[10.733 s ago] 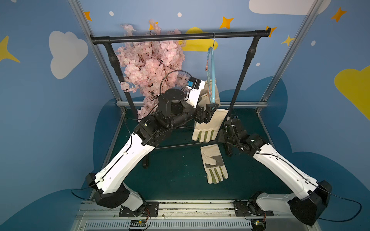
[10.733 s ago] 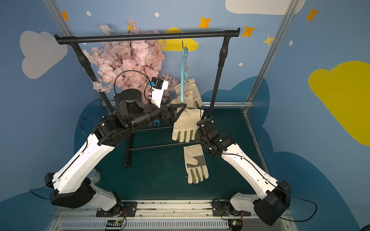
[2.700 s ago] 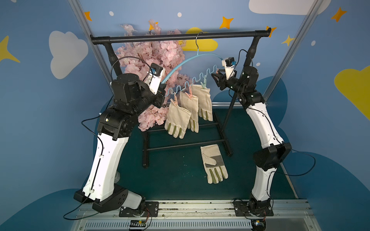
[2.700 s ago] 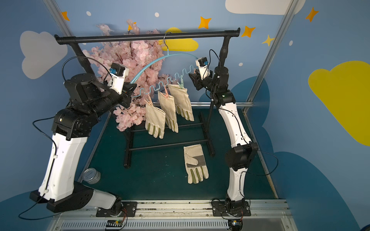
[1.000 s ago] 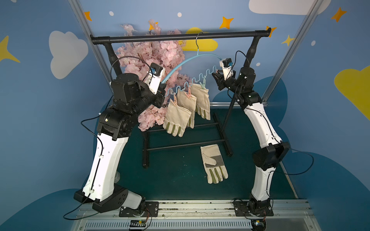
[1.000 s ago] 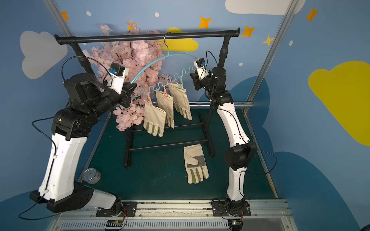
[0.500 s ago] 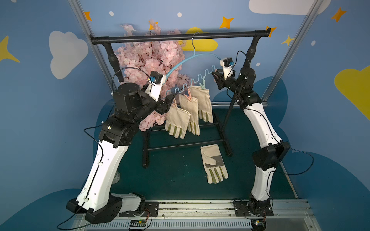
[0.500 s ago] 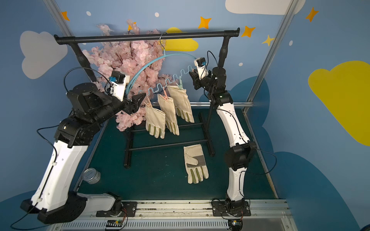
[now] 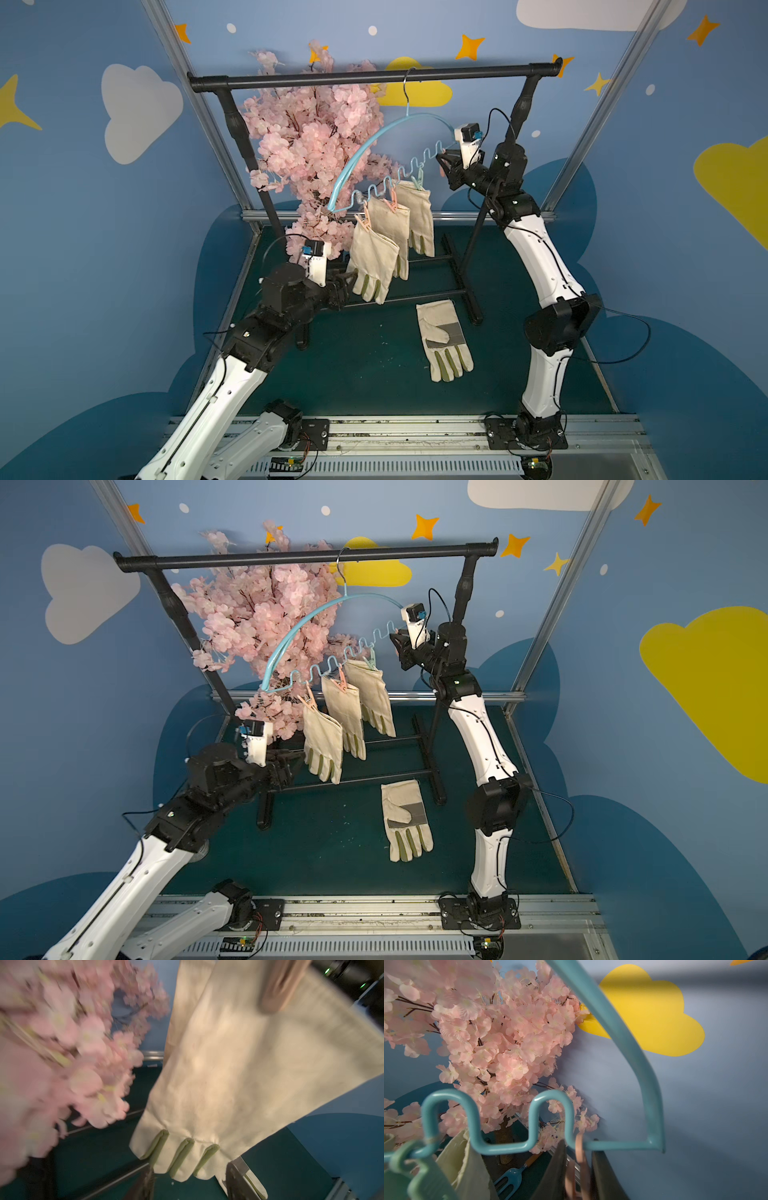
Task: Clip the gloves onto a hanger to dry
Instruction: Open the clamp at the hanger, then pick up the glove from the center of the board.
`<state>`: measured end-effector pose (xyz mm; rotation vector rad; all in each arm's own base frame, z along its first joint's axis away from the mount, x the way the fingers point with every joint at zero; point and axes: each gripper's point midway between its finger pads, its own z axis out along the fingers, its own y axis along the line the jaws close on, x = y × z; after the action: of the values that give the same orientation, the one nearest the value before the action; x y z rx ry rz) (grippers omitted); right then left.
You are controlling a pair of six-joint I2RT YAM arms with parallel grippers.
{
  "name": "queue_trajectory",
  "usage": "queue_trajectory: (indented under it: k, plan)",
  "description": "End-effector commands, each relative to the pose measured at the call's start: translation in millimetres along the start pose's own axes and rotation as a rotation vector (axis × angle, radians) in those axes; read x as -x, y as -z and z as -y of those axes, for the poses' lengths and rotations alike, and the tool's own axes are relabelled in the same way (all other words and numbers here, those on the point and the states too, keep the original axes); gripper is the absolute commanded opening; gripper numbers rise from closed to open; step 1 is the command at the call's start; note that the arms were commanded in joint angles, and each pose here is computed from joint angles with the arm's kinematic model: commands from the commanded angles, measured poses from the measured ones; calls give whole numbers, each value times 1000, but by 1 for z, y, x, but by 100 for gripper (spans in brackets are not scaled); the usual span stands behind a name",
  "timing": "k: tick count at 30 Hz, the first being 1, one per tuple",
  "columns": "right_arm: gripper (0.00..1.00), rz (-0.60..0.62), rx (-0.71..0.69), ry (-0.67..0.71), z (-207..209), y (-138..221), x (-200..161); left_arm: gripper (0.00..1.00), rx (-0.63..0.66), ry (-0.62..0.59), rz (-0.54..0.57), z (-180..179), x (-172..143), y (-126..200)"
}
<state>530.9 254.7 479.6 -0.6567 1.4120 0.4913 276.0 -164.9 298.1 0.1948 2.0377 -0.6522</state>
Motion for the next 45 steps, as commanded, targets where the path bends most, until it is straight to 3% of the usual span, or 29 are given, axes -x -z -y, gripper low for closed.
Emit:
queue_trajectory:
  k: [1, 11, 16, 21, 31, 36, 40, 43, 45]
  plan:
    - [19, 17, -2, -3, -2, 10, 13, 54, -29, 113, -103, 10, -50, -40]
    - [19, 38, 3, -5, -5, 13, 22, 45, -54, 206, -399, 27, -146, -158]
    - [19, 36, 3, -9, -5, 13, 22, 40, -25, 219, -519, 41, -176, -204]
    - [19, 35, 7, -12, -5, 12, 20, 35, 45, 198, -568, 41, -198, -228]
    - [19, 27, 10, -19, -6, 11, 14, 50, 213, 64, -623, 35, -222, -252]
    - [19, 25, 9, -22, -6, 12, 13, 50, 352, -61, -676, 26, -237, -258]
    - [19, 24, 9, -23, -6, 12, 12, 35, 456, -133, -740, 14, -254, -254]
    - [19, 23, 8, -24, -5, 12, 11, 4, 504, -144, -739, 4, -257, -250]
    - [19, 21, 9, -23, -5, 12, 10, 3, 519, -161, -714, 2, -249, -248]
